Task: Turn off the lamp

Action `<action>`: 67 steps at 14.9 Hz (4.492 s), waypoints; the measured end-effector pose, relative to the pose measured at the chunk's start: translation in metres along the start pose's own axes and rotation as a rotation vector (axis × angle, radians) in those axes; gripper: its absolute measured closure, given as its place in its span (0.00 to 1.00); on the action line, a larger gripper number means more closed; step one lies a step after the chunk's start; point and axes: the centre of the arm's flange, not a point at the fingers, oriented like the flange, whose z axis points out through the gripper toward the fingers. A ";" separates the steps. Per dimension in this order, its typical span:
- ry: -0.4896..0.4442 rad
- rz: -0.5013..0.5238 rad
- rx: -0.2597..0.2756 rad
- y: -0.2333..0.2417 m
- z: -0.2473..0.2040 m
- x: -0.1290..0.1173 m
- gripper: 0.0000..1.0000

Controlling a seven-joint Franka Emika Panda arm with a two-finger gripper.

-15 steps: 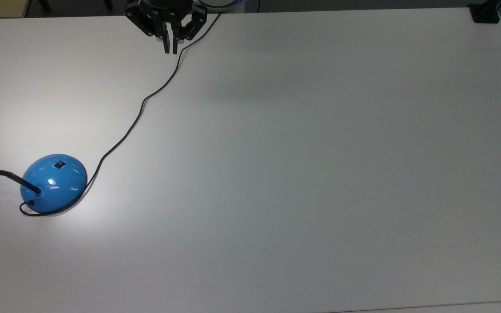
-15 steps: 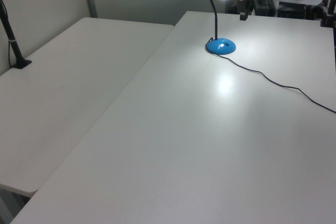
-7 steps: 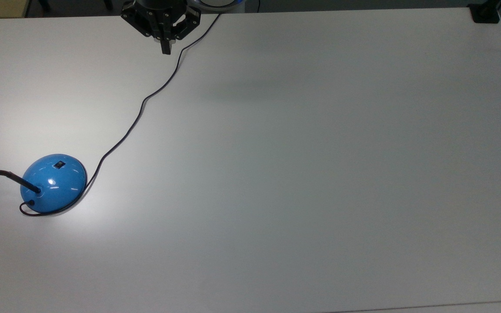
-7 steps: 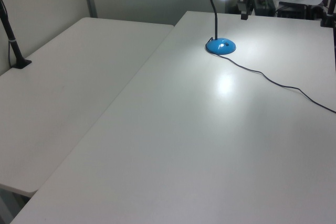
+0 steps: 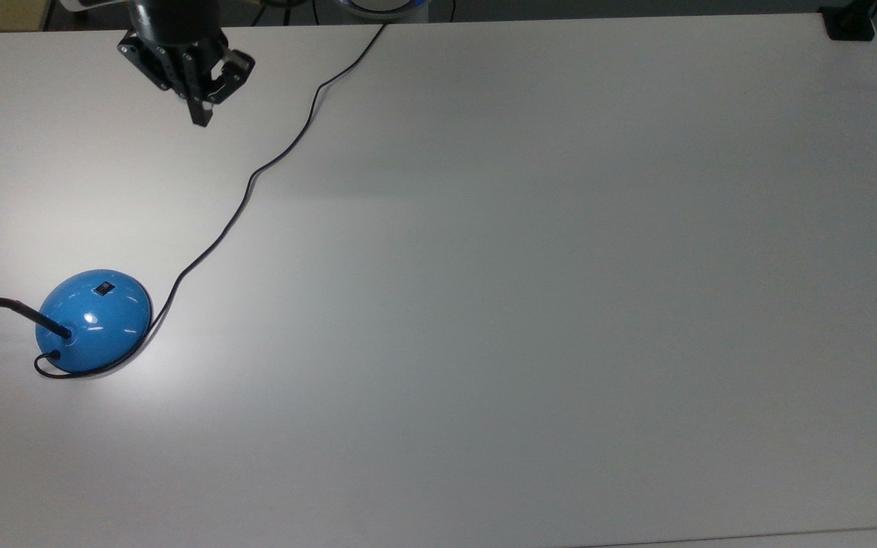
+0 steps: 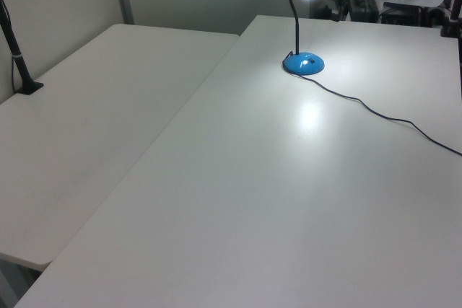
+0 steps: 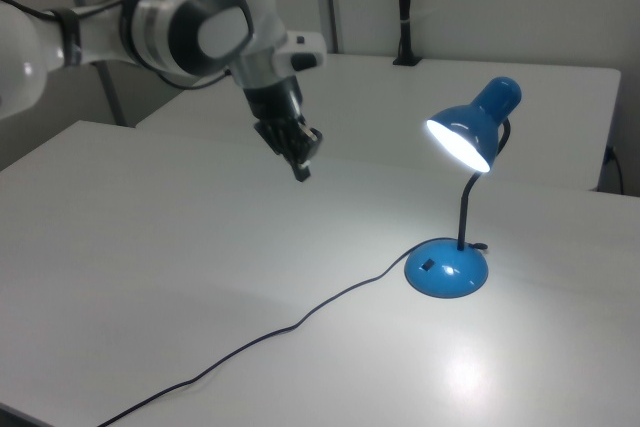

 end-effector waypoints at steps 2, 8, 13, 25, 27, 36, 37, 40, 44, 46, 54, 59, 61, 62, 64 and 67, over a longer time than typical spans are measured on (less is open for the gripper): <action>0.061 0.088 -0.003 0.020 0.043 0.011 0.99; 0.183 0.255 -0.002 0.057 0.131 0.022 0.99; 0.272 0.358 0.009 0.065 0.198 0.035 0.99; 0.349 0.411 0.008 0.089 0.225 0.051 0.99; 0.350 0.417 0.006 0.094 0.228 0.052 0.99; 0.348 0.423 -0.005 0.104 0.230 0.050 0.99; 0.345 0.417 -0.009 0.104 0.233 0.050 0.99; 0.340 0.407 -0.016 0.103 0.237 0.049 0.99; 0.340 0.391 -0.025 0.102 0.237 0.049 0.99; 0.340 0.380 -0.031 0.101 0.237 0.049 0.99; 0.256 0.372 -0.048 0.099 0.244 0.040 0.99; 0.154 0.372 -0.061 0.096 0.255 0.029 0.99; 0.093 0.344 -0.066 0.081 0.246 0.026 0.99; 0.064 0.318 -0.065 0.066 0.232 0.026 0.99; 0.019 0.251 -0.058 0.025 0.194 0.024 0.99; -0.056 0.091 -0.052 -0.036 0.123 0.009 0.99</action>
